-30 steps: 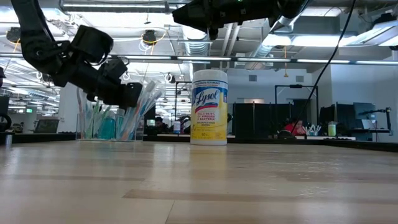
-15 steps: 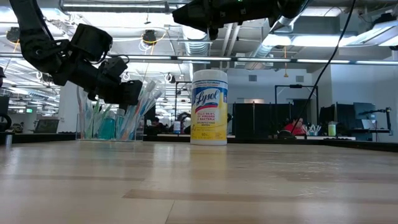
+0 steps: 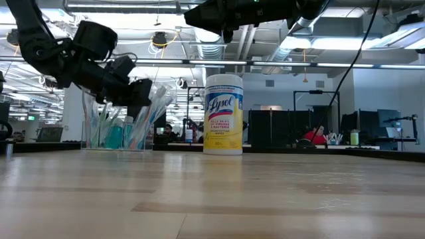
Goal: Pick & Place toothbrushing station
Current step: Put the blue toothbrush into the transparent organizer, then return to Home Position
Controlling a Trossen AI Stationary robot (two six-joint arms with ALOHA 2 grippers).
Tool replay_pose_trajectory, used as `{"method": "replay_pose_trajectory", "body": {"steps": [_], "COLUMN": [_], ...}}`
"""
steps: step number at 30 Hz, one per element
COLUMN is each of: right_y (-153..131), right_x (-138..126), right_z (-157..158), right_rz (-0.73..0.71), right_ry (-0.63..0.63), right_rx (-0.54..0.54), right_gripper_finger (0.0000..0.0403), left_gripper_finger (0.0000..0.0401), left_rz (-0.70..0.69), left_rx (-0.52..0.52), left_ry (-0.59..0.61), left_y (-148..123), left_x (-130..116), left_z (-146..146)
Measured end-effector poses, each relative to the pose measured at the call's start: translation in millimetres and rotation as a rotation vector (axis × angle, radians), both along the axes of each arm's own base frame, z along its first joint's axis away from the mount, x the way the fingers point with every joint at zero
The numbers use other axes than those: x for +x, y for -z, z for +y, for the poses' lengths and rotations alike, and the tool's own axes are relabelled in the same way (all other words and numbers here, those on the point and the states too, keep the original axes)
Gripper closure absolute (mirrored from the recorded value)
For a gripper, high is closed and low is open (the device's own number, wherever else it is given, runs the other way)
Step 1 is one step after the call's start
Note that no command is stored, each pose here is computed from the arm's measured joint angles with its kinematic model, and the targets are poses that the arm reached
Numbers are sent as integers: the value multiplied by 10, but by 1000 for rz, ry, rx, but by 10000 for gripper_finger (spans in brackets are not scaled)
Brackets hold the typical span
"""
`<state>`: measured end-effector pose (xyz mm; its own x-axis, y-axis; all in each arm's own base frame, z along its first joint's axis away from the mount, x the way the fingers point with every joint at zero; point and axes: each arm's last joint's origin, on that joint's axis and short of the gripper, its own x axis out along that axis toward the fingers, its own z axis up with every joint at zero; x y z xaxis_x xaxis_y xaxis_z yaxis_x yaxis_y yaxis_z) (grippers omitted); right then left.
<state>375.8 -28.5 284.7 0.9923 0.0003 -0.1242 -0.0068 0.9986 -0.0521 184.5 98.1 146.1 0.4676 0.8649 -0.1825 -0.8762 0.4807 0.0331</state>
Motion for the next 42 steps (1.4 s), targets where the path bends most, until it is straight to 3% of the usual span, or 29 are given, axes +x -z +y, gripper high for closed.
{"method": "replay_pose_trajectory", "body": {"steps": [8,18,27,33,42], "right_y": [0,0,1,24,55], "right_x": [0,0,0,-3,-10], "right_z": [1,1,1,2,-21], "right_rz": [0,0,1,25,57], "right_ry": [0,0,0,-2,5], "right_rx": [0,0,0,-12,-3], "right_gripper_finger": [326,326,326,326,326], "left_gripper_finger": [238,242,247,255,261], "left_rz": [-52,-216,-312,-285,-330], "left_rx": [65,124,136,40,-3], "left_ry": [7,89,327,425,720], "left_y": [-225,-527,-726,-695,-769], "left_x": [-71,-135,-225,-306,-395], "left_z": [-39,-228,-419,-471,-580]}}
